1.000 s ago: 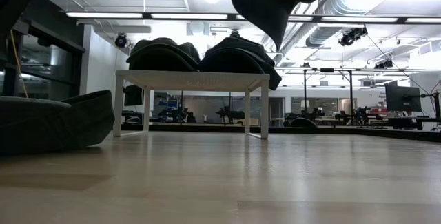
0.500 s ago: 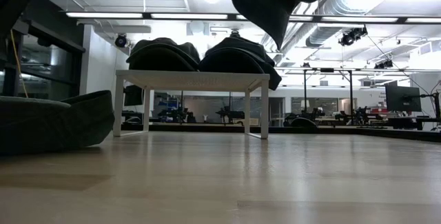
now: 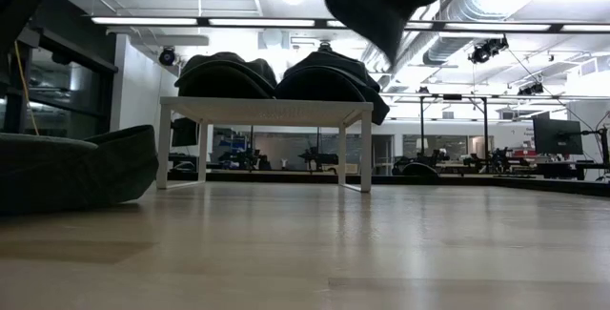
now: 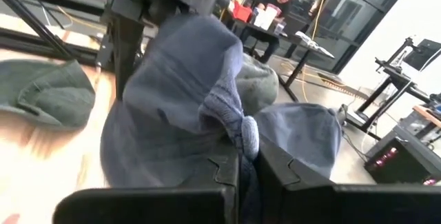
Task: Pick & Place hat
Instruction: Stack the blue cap on the blue cap on the shelf
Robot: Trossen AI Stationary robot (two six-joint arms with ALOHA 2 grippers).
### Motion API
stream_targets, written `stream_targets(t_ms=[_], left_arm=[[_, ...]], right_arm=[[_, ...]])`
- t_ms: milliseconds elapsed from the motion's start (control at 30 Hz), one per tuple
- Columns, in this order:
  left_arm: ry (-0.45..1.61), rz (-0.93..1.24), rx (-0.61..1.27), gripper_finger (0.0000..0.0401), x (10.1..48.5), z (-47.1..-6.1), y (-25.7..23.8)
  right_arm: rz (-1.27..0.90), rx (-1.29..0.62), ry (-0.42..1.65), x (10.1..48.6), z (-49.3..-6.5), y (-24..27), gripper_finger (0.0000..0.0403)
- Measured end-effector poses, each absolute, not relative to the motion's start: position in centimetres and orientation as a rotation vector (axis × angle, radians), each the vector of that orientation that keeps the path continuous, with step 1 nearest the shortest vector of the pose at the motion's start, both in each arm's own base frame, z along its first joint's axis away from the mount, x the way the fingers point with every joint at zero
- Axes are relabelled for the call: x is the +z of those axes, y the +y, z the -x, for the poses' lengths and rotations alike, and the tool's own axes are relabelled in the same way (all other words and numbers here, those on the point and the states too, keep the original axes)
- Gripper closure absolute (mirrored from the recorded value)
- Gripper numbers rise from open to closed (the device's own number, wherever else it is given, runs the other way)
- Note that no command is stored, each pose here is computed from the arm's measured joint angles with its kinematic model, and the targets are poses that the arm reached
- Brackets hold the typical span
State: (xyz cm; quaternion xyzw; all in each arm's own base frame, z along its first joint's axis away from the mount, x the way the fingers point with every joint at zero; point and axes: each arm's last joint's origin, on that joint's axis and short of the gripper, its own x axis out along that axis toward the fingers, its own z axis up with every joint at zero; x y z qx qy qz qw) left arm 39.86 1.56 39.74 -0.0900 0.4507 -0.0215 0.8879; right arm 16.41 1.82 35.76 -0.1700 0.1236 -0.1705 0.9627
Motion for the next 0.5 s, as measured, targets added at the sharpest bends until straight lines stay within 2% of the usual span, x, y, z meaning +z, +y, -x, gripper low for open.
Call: stream_targets(t_ms=[233, 500], left_arm=[[0.939, 0.187, -0.045, 0.0313, 39.7, -39.8, 1.6], [0.913, 0.162, 0.006, 0.0303, 42.1, -38.0, 1.7]], right_arm=[[0.299, -0.328, 0.187, 36.4, -16.3, 1.9, 0.0392], [0.278, -0.324, 0.139, 39.5, -16.3, 1.9, 0.0392]])
